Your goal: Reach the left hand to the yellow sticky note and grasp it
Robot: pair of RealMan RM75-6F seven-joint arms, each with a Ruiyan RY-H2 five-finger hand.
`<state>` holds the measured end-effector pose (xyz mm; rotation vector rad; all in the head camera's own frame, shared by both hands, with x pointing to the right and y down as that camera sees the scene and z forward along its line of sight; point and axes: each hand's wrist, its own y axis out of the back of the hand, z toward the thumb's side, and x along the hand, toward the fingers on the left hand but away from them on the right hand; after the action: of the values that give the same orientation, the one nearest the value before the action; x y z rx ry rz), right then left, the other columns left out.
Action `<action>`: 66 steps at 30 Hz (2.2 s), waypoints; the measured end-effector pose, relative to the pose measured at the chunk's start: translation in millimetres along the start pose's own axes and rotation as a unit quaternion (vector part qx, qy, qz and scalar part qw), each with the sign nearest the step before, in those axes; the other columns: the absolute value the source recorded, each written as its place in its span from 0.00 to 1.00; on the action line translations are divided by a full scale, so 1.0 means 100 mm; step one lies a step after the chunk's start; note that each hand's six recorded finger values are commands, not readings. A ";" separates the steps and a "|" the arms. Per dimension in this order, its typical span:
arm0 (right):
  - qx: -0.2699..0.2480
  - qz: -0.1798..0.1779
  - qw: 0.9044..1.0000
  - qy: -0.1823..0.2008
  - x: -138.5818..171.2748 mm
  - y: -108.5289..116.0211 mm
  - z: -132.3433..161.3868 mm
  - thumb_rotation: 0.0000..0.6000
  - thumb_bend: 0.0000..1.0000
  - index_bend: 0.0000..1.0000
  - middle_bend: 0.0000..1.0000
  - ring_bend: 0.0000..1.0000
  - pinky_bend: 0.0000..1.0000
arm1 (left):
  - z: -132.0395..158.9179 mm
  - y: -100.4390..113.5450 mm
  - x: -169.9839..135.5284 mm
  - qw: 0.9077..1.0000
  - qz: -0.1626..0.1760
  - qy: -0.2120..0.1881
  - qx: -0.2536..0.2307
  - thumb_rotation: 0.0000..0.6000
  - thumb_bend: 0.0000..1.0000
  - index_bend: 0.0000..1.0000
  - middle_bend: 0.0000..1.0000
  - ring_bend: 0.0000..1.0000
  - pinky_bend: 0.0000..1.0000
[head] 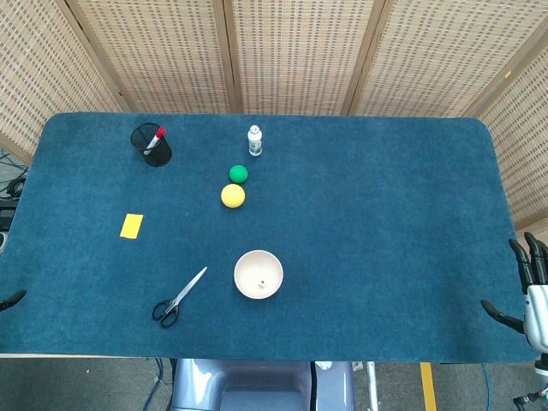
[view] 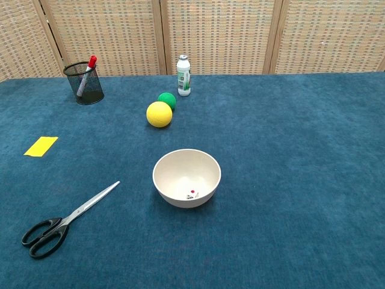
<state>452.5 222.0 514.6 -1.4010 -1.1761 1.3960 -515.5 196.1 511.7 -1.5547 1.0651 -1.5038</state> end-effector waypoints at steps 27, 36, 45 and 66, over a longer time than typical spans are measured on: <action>-0.008 0.035 0.999 -0.004 -0.09 -0.18 -0.02 1.00 0.00 0.00 0.00 0.00 0.00 | 0.51 -0.92 1.24 0.997 -0.076 -0.034 0.004 1.00 0.19 0.15 0.00 0.00 0.00; -0.002 0.036 0.999 0.000 -0.10 -0.21 0.00 1.00 0.00 0.00 0.00 0.00 0.00 | 0.60 -1.29 1.48 0.995 -0.098 -0.020 0.006 1.00 0.23 0.19 0.00 0.00 0.00; 0.002 0.047 0.999 0.010 -0.10 -0.26 0.04 1.00 0.00 0.00 0.00 0.00 0.00 | 0.55 -1.46 1.58 0.996 -0.091 -0.007 -0.003 1.00 0.25 0.23 0.00 0.00 0.00; 0.000 0.051 0.999 0.009 -0.11 -0.29 0.04 1.00 0.00 0.00 0.00 0.00 0.00 | 0.62 -1.90 1.76 0.994 -0.097 0.016 -0.046 1.00 0.25 0.30 0.00 0.00 0.00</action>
<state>447.1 217.6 545.6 -1.4888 -1.1054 1.4507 -442.2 108.9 752.9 -1.7446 1.0387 -1.6339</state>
